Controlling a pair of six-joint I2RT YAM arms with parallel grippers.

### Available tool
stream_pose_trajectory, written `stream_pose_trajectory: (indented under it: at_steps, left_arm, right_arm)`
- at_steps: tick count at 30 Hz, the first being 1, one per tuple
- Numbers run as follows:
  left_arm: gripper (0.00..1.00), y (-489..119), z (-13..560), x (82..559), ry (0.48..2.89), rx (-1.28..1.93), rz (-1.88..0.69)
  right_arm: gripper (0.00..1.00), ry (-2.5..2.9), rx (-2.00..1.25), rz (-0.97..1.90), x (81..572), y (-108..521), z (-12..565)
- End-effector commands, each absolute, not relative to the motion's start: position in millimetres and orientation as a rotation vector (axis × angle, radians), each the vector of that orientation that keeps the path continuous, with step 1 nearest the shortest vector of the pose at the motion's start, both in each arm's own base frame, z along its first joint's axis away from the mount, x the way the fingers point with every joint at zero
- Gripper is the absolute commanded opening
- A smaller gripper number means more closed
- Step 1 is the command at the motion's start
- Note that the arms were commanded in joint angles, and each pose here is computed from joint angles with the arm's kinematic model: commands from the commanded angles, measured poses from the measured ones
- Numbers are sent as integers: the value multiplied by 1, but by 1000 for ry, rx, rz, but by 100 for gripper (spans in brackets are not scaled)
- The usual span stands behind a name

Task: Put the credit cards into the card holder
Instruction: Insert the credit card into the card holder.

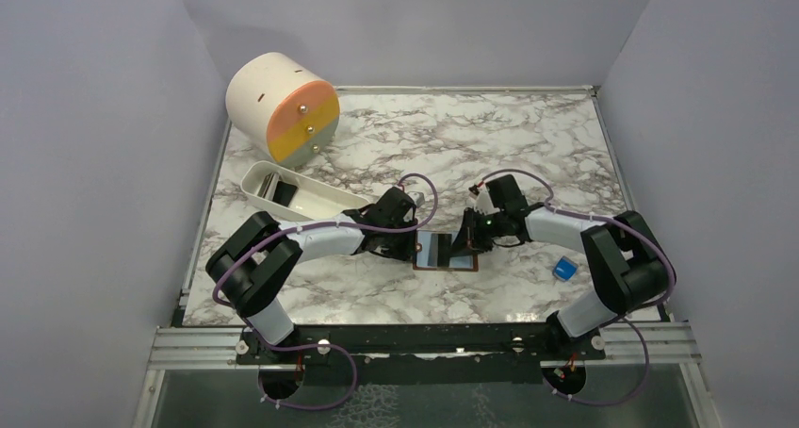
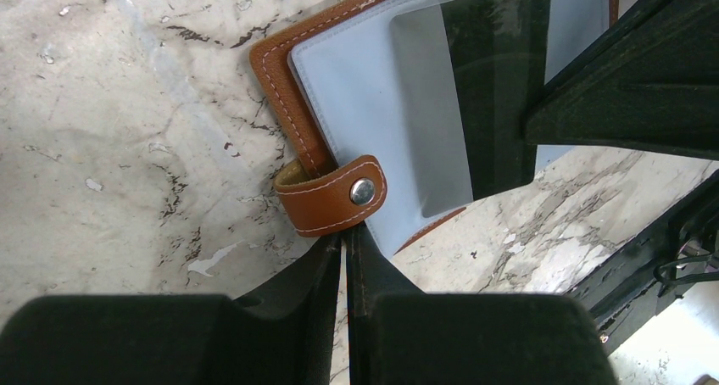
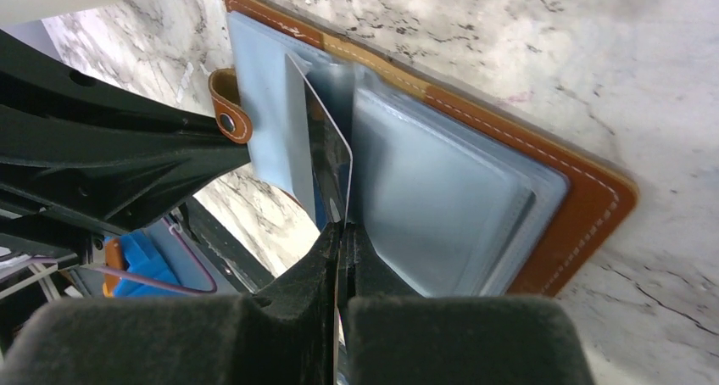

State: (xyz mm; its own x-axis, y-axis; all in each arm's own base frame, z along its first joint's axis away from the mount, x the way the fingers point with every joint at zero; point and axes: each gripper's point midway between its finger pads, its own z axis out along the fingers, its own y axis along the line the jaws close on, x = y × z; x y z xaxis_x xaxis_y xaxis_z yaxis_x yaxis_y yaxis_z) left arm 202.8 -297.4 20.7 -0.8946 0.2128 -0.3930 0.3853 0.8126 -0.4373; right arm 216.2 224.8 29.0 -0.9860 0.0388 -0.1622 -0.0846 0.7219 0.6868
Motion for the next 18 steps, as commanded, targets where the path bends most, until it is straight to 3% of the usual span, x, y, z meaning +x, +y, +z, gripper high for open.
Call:
stream_pose_trajectory:
  at_steps: [1,5,12,18]
  left_arm:
    - [11,-292,9,195,2710,472,-690]
    - [11,-292,9,195,2708,475,-690]
    - [11,-292,7,193,2713,468,-703]
    - [11,-295,9,191,2709,458,-731]
  right_arm:
    - [1,2787,-83,1087,215,231,26]
    - [6,2788,-82,1059,220,233,28]
    - [31,2770,-73,916,231,222,36]
    - [35,2760,-70,958,229,228,38]
